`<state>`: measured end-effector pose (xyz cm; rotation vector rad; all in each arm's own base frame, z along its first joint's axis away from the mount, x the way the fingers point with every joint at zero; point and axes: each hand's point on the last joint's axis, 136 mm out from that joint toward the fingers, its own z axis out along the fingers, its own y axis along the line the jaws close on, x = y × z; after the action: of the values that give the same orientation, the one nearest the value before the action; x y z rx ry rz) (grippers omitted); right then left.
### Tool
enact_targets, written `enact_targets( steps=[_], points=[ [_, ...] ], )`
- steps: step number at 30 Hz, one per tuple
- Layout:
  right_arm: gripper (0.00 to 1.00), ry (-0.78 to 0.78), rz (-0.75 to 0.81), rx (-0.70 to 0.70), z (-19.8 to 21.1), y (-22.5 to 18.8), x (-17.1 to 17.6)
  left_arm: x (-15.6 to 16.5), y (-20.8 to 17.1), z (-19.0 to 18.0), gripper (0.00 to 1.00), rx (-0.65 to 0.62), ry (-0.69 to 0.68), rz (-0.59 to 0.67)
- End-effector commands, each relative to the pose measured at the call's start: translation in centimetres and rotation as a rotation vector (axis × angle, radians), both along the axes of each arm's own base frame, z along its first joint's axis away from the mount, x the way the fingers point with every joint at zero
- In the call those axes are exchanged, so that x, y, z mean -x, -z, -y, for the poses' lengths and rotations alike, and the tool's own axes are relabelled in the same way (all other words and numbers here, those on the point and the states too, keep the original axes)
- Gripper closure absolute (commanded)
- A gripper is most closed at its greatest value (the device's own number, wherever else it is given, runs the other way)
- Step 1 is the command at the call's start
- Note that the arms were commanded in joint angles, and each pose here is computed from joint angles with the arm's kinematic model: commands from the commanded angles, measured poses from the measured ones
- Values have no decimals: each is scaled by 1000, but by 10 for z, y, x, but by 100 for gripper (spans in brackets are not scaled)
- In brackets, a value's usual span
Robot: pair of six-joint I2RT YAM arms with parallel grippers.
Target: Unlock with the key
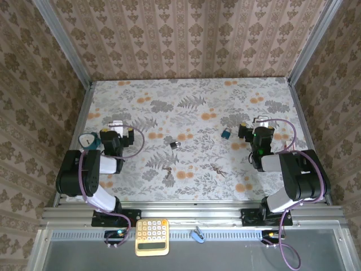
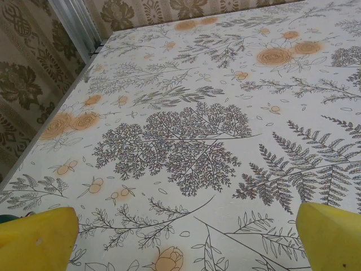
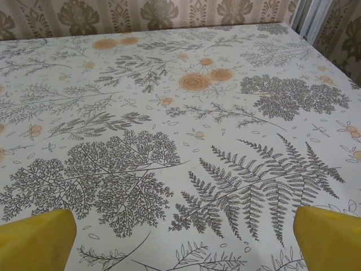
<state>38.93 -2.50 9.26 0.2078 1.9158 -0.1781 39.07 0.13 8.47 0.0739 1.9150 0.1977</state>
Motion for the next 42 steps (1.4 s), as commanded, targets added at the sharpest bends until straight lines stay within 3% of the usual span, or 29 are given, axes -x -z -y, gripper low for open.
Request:
enact_targets(
  steps=[1, 27, 32, 37, 42],
  points=[
    [0, 6, 29, 14, 1, -8, -4, -7, -13, 1, 0, 12, 6, 31],
    [0, 7, 31, 15, 1, -8, -4, -8, -12, -4, 0, 60, 16, 21],
    [0, -17, 33, 18, -3, -16, -3, -9, -31, -9, 0, 62, -13, 8],
    [0, 12, 13, 39, -1, -53, -2, -6, -67, -21, 0, 69, -92, 8],
    [0, 60, 74, -150, -1, -102, 5, 2, -98, -29, 0, 140, -166, -6]
  ],
)
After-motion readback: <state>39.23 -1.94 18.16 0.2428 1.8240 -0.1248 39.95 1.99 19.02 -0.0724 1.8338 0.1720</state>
